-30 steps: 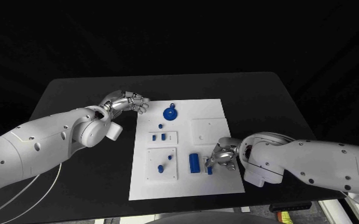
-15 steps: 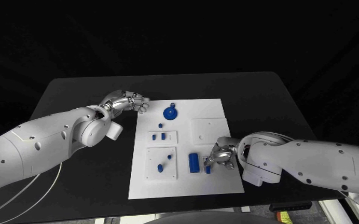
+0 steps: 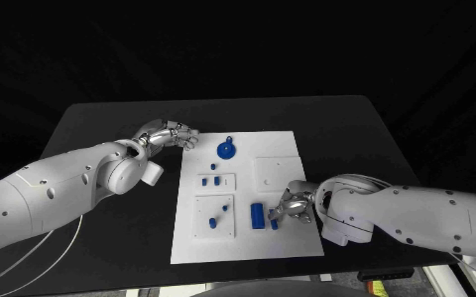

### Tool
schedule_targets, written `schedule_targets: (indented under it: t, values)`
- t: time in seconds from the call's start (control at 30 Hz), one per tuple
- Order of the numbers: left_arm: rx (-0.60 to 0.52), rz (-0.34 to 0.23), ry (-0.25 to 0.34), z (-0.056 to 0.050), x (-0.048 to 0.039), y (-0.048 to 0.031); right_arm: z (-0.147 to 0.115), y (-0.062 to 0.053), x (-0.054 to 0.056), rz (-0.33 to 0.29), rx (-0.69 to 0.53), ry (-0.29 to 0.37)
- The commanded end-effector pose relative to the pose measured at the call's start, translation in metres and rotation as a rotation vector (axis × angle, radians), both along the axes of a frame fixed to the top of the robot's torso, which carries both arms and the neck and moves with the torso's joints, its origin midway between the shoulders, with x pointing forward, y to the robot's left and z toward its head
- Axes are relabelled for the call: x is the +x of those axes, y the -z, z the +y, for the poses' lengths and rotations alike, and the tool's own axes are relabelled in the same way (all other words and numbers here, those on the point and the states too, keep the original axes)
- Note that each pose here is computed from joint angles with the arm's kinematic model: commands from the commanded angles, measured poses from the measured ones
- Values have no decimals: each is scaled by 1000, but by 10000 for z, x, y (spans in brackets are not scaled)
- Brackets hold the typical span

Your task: Assemble the parts on the task board

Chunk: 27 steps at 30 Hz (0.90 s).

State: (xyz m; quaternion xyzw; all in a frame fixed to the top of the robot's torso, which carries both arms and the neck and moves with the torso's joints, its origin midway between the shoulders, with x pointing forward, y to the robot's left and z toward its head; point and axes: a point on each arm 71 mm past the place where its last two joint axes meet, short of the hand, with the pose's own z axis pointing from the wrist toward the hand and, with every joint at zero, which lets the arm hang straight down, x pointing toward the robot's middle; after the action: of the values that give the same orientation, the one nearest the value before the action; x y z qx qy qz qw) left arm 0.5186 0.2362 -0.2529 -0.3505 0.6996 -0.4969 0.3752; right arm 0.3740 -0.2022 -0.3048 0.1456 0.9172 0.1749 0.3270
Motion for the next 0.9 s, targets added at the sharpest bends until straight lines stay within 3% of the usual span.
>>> schedule_targets:
  t: [0.03, 0.37, 0.63, 0.9]
  values:
    - [-7, -1, 17, -24, -7, -5, 8, -6, 3, -15, -3, -16]
    - [-7, -1, 16, -22, -6, -5, -25, -9, -3, -14, 3, -23]
    - [-6, -1, 15, -15, -7, -4, -97, 23, -76, 72, -5, -98]
    - [-6, -1, 16, -20, -8, -4, -87, 29, -109, 94, -17, -148]
